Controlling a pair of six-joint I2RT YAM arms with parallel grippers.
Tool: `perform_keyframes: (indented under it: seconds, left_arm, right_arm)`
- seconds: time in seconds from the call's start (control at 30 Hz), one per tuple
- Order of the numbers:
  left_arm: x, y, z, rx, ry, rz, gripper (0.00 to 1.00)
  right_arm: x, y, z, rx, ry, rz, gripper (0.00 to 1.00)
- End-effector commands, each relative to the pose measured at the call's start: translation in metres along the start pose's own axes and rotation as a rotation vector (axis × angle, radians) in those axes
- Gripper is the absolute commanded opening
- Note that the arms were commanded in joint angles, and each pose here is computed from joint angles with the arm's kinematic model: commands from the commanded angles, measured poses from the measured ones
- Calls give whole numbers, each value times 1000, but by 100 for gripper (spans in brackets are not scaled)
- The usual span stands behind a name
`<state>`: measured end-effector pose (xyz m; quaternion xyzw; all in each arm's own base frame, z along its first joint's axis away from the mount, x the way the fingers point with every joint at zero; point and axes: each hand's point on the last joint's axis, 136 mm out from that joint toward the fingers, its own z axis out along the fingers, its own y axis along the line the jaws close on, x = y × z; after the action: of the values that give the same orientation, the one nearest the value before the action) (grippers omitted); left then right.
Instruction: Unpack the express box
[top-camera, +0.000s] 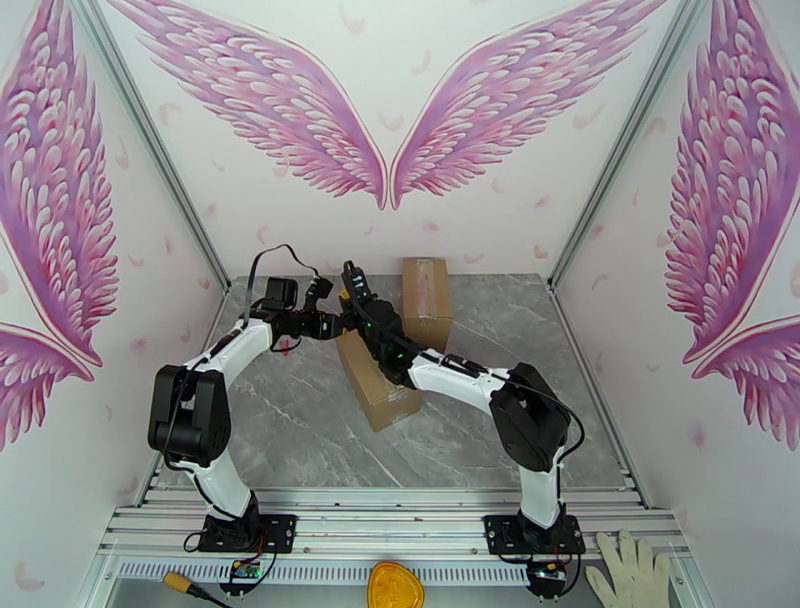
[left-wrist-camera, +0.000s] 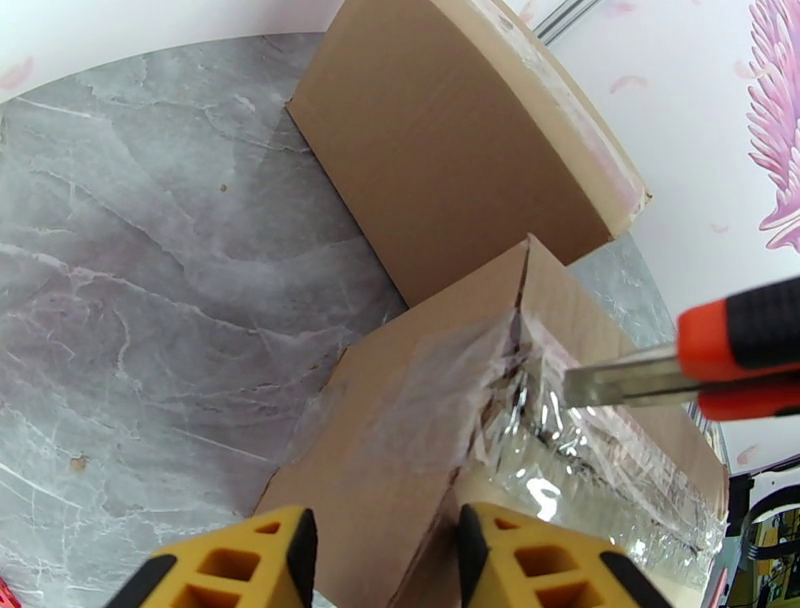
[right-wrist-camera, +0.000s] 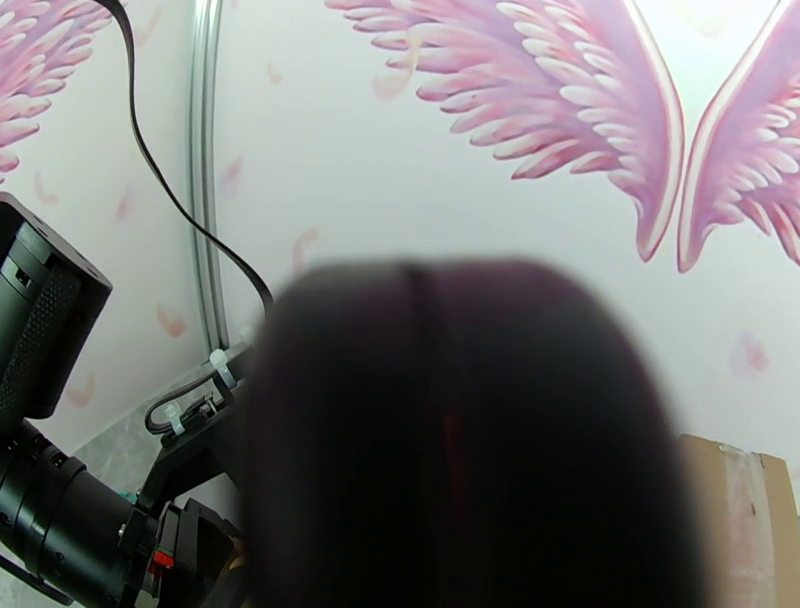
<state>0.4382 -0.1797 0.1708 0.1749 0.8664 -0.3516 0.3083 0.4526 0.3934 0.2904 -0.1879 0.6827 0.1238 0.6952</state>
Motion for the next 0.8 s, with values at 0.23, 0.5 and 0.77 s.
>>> perform_keyframes:
  seconds: [0.23, 0.5, 0.77]
  left_arm:
    - [10, 13, 7, -28, 31, -42, 40]
    - [17, 20, 9, -60, 47, -77, 36]
    - [18, 21, 11, -56, 44, -94, 36]
  right_arm:
    - [2, -4, 8, 74, 5, -26, 0]
    - [10, 1, 5, 57, 39, -10, 0]
    - [19, 8, -2, 23, 60, 41, 0]
